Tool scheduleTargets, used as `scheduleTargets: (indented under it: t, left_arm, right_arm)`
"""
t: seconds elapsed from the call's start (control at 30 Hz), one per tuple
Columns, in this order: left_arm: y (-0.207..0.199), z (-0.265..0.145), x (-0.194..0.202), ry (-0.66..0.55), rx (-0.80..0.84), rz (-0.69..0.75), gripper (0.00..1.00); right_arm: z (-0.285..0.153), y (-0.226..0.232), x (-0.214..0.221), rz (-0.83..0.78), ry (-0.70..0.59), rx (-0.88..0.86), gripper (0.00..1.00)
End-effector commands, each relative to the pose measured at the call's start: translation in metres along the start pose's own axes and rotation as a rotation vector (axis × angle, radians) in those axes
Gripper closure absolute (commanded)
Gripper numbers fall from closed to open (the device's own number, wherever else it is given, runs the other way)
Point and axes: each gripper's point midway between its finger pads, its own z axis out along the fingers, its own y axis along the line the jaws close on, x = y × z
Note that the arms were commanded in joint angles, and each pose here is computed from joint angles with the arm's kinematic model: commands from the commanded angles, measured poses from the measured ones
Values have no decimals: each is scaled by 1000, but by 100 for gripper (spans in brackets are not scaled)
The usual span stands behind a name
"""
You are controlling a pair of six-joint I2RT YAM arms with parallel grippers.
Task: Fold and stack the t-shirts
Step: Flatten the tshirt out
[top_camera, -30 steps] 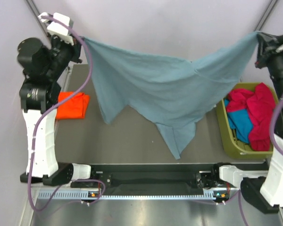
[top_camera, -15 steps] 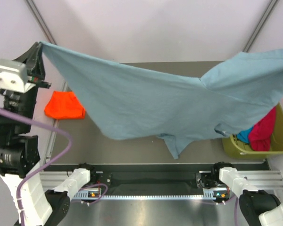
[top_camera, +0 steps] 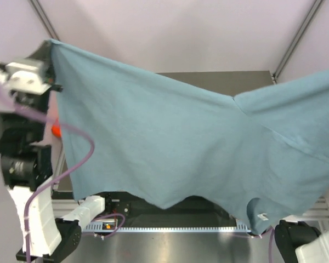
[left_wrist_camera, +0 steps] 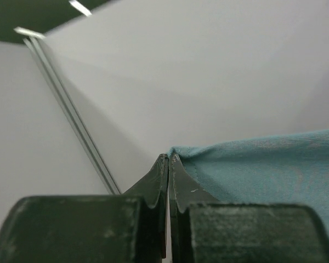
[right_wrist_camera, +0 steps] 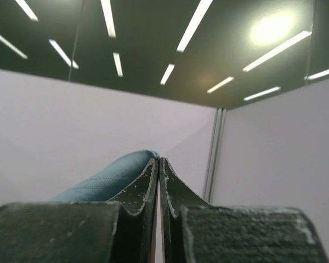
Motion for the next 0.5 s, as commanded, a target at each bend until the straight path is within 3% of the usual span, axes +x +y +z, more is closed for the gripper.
scheduleTargets:
  t: [0.0,0.03,0.1,0.17,0.23,0.47]
  left_arm:
    - [-29,18,105,230,54,19,100]
    - [-44,17,143,310,83,-2,100]
    - [-61,13,181,382,117,-29,100]
    - [-86,4,234,486,167,-71,100]
    - [-102,1,263,531,198,-101,100]
    - [-157,-7,399,789,304,-134,100]
  right_arm:
    - [46,10,128,-15,213,-8,100]
    - [53,15,166,-15,268,-20,100]
    - [60,22,206,-17,329,-44,100]
    - [62,37,273,-16,432,-105,100]
    - [63,49,327,-12,502,-146,100]
    - [21,94,517,101,832,-245,100]
